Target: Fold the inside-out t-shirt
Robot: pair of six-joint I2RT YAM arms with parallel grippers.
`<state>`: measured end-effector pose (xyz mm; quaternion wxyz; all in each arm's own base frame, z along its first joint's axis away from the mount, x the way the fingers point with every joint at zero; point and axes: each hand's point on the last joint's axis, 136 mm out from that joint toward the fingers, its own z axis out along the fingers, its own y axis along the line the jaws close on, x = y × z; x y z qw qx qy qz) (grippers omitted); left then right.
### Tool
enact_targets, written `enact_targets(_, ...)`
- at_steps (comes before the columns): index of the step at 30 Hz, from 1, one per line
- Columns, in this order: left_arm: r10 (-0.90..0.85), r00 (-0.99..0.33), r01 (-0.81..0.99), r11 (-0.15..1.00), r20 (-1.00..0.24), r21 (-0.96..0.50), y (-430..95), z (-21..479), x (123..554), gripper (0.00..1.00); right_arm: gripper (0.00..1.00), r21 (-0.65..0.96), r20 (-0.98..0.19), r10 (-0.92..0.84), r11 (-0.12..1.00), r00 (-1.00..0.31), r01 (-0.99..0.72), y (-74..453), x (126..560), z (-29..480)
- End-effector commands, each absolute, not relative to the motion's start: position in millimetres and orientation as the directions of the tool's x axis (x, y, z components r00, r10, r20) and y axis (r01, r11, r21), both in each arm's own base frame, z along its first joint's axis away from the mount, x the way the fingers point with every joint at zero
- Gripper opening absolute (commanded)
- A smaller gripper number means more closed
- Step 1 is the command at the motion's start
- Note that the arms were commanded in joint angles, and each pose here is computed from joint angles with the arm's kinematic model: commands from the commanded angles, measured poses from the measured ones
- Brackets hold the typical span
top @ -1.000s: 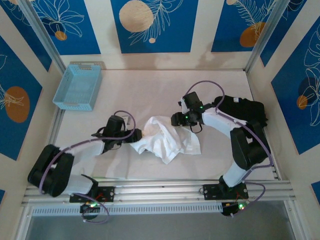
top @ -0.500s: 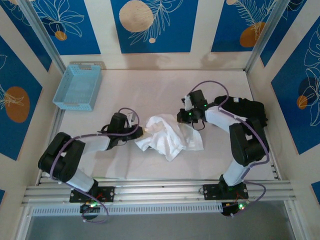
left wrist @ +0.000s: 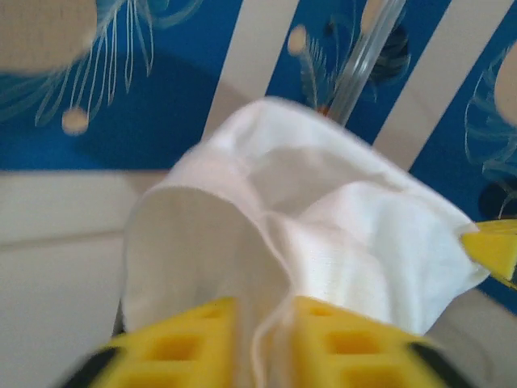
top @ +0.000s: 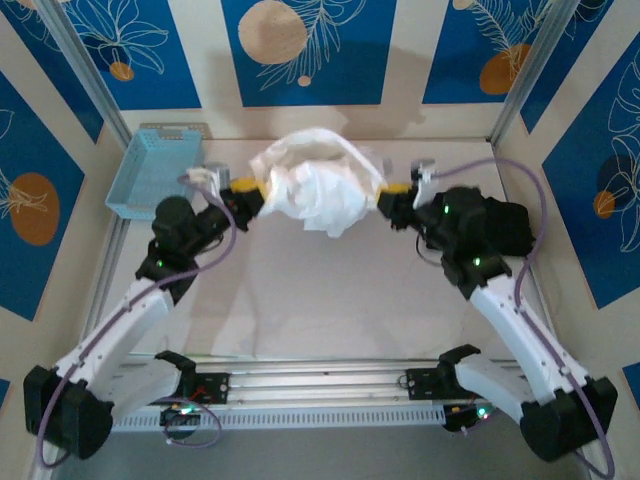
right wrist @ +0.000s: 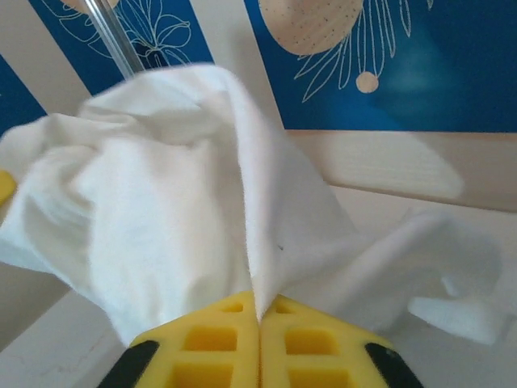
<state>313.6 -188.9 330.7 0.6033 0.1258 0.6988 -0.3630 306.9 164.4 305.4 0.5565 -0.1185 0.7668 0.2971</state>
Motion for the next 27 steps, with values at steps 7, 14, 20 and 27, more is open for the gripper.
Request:
enact_targets(7, -0.128, -0.6, 0.368, 0.832, -0.79, -0.414, -156.2, 167.7, 274.9, 0.69, 0.53, 0.367, -0.761, 0.061, 0.862, -0.646, -0.351, 158.1, 277.1, 159.0)
enact_targets(14, -0.04, -0.707, 0.351, 0.847, -0.706, -0.399, -173.6, 130.9, 276.5, 0.71, 0.57, 0.259, -0.734, -0.157, 0.834, -0.661, -0.487, 214.7, 288.3, 141.2)
enact_targets(20, 0.17, -0.703, 0.428, 0.877, -0.69, -0.22, -197.2, 99.9, 279.1, 0.73, 0.63, 0.069, -0.678, -0.386, 0.814, -0.625, -0.577, 245.3, 293.7, 108.3)
enact_targets(27, 0.162, -0.728, 0.372, 0.91, -0.666, -0.184, -209.4, 70.7, 312.7, 0.65, 0.67, -0.013, -0.63, -0.453, 0.819, -0.631, -0.574, 251.2, 311.5, 82.9)
